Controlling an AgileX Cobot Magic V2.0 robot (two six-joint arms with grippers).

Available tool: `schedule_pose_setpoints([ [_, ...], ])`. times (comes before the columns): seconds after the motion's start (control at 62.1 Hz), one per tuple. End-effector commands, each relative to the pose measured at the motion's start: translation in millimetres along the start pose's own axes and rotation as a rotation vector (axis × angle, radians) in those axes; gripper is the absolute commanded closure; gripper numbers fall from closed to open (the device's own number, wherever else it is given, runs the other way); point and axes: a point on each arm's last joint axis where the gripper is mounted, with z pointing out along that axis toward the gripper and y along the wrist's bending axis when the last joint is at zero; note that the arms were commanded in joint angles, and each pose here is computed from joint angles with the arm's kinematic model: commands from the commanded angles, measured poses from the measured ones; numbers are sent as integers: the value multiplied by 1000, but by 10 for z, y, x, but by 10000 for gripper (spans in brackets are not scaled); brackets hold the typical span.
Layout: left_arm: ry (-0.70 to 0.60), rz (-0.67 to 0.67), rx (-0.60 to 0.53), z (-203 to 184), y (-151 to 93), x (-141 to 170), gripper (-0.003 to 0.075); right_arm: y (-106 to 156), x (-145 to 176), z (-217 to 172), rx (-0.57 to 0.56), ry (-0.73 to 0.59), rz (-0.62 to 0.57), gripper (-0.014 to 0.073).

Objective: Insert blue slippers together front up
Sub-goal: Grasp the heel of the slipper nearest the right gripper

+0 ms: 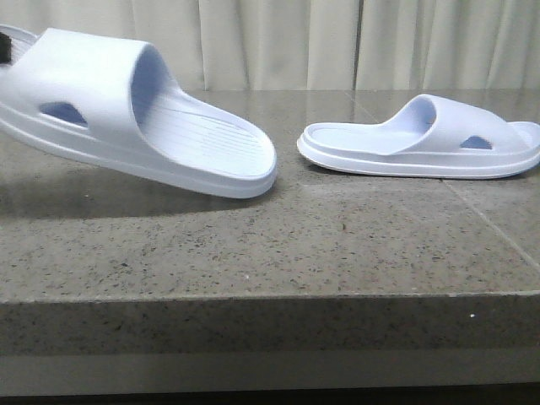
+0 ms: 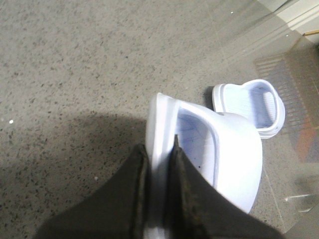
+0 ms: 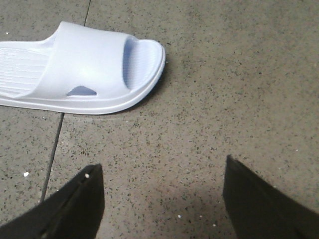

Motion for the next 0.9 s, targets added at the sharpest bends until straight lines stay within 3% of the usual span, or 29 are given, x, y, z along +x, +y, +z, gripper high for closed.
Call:
schedule_pose_setpoints([
  [0.0, -73, -6, 59, -58, -142, -82, 741, -36, -213, 14, 26, -51, 16, 67],
  [0.193, -68, -4, 58, -55, -138, -79, 741, -357, -431, 177, 162, 62, 152, 106],
  [0.306, -68, -3, 56, -55, -136, -79, 741, -547, -481, 317, 171, 105, 236, 152],
  [0.451, -67, 0, 55, -55, -135, -77, 741, -701, -564, 590, 4, 170, 337, 159],
  [0.644, -67, 0, 55, -55, -135, -77, 741, -745, -689, 1002, -257, 180, 357, 159],
  [0.885, -67, 0, 55, -55, -135, -77, 741, -688, -753, 1475, -362, 226, 342, 159],
])
